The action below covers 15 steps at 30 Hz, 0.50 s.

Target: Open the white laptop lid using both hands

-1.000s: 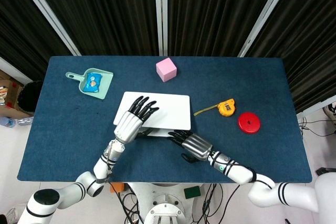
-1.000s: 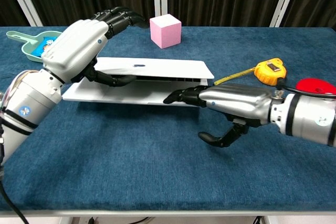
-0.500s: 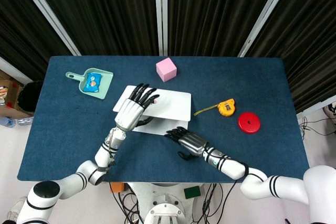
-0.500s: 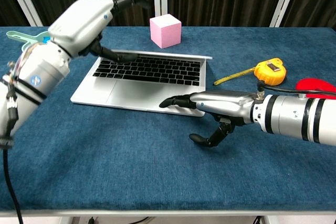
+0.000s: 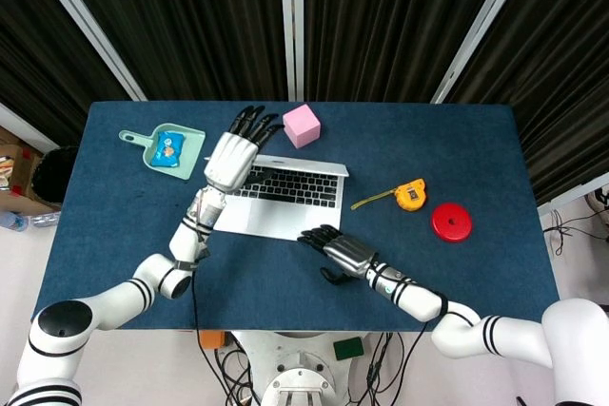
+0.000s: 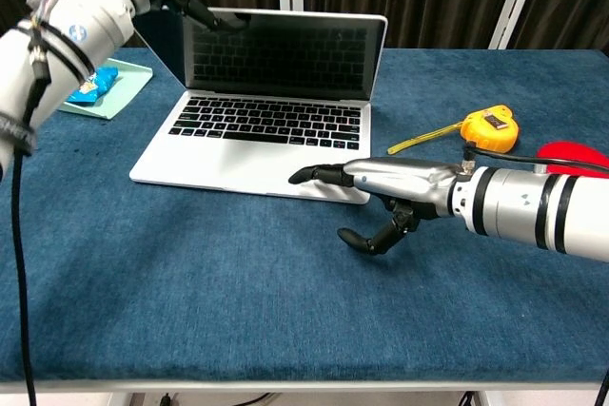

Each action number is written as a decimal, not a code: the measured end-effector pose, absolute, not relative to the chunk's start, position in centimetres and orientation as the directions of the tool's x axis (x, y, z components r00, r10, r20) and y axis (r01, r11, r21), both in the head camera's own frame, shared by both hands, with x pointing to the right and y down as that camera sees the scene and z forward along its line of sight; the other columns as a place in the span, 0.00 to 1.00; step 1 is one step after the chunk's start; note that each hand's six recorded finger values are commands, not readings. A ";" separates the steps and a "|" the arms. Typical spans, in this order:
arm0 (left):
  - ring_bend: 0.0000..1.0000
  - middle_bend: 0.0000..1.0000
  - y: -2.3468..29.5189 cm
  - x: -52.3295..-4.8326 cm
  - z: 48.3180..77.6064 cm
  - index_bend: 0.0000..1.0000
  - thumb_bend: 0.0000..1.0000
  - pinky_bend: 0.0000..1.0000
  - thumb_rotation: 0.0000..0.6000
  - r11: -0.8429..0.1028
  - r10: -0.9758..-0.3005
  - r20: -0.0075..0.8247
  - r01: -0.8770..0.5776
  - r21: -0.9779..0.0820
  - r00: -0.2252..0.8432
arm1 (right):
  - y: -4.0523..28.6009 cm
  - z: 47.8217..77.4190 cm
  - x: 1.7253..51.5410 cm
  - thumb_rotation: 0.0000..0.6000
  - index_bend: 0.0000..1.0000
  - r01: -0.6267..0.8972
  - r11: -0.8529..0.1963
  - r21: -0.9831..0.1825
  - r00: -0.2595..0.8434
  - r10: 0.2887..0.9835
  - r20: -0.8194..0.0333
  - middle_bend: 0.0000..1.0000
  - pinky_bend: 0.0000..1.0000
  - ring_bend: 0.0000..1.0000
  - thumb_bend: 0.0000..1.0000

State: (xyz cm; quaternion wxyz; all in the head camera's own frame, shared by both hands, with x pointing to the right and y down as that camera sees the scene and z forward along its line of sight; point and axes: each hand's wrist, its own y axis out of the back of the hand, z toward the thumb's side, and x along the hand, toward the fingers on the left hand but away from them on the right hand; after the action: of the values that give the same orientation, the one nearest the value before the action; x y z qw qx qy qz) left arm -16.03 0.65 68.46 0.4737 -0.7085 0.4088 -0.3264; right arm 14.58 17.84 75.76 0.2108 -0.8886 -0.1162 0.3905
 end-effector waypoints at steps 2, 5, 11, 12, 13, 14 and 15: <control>0.04 0.15 -0.4 -16.2 68.3 0.21 0.51 0.09 1.00 -0.222 -0.893 0.092 -0.254 -0.941 0.440 | 17.6 75.9 14.6 1.00 0.00 0.050 -0.886 -0.461 0.663 0.375 -0.648 0.00 0.00 0.00 0.58; 0.03 0.15 -1.9 -16.5 68.2 0.21 0.52 0.09 1.00 -0.230 -0.899 0.118 -0.227 -0.946 0.421 | 17.4 76.1 14.7 1.00 0.00 0.059 -0.889 -0.453 0.656 0.377 -0.654 0.00 0.00 0.00 0.58; 0.03 0.15 -4.6 -16.9 68.2 0.21 0.52 0.09 1.00 -0.256 -0.906 0.176 -0.167 -0.952 0.385 | 17.3 76.6 14.7 1.00 0.00 0.054 -0.897 -0.439 0.647 0.366 -0.669 0.00 0.00 0.00 0.58; 0.03 0.15 -5.1 -17.0 68.2 0.21 0.52 0.09 1.00 -0.259 -0.908 0.184 -0.160 -0.952 0.376 | 17.3 76.7 14.7 1.00 0.00 0.052 -0.898 -0.438 0.645 0.365 -0.671 0.00 0.00 0.00 0.58; 0.03 0.15 -5.8 -17.2 68.2 0.21 0.52 0.09 1.00 -0.264 -0.911 0.195 -0.152 -0.952 0.362 | 17.3 76.8 14.7 1.00 0.00 0.051 -0.899 -0.436 0.644 0.363 -0.673 0.00 0.00 0.00 0.58; 0.03 0.15 -6.3 -17.3 68.2 0.21 0.52 0.09 1.00 -0.269 -0.914 0.204 -0.147 -0.952 0.351 | 17.3 76.9 14.7 1.00 0.00 0.049 -0.899 -0.434 0.642 0.362 -0.676 0.00 0.00 0.00 0.58; 0.03 0.15 -6.8 -17.5 68.3 0.21 0.52 0.09 1.00 -0.274 -0.917 0.212 -0.144 -0.951 0.339 | 17.3 76.9 14.7 1.00 0.00 0.047 -0.900 -0.434 0.641 0.361 -0.678 0.00 0.00 0.00 0.58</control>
State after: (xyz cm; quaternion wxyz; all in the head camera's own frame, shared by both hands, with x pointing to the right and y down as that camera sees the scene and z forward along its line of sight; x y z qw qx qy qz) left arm -17.46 -6.82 68.26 0.4584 -0.6777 0.3913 -0.4214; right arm 14.69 17.32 76.92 0.1921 -0.8851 -0.1151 0.4080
